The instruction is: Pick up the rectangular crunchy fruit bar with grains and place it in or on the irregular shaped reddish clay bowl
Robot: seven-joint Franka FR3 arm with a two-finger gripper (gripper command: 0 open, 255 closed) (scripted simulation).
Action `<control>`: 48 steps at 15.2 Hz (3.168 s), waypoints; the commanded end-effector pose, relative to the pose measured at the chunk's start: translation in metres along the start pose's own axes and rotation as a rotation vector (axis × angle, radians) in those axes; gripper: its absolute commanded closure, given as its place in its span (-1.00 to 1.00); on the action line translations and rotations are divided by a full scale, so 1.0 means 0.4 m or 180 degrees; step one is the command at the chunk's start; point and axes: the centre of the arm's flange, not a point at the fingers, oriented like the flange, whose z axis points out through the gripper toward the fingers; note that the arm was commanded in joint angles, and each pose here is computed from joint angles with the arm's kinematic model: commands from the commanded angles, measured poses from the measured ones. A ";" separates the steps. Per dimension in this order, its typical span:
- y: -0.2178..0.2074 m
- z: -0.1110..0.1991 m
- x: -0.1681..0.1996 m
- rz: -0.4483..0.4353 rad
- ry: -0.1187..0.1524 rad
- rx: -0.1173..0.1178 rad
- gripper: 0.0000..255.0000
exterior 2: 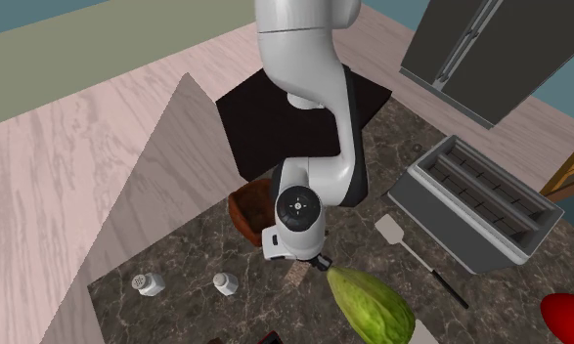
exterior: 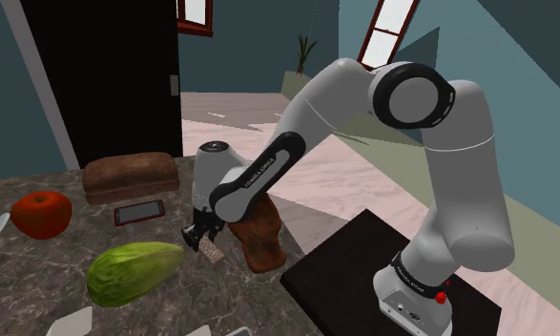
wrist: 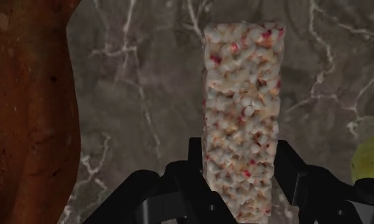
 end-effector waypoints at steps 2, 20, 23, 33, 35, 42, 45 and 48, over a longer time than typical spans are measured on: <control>-0.005 -0.036 -0.003 -0.0003 -0.0001 0.0002 1.00; -0.029 -0.273 -0.014 -0.0003 -0.0001 0.0002 1.00; -0.033 -0.312 -0.016 -0.0003 -0.0001 0.0002 1.00; 0.051 -0.403 -0.052 -0.0003 -0.0001 0.0002 1.00; 0.113 -0.410 -0.073 -0.0003 -0.0001 0.0002 1.00; 0.351 -0.435 -0.156 -0.0002 -0.0001 0.0002 1.00; 0.355 -0.396 -0.155 -0.0003 -0.0001 0.0002 1.00; 0.359 -0.356 -0.153 -0.0003 -0.0001 0.0002 1.00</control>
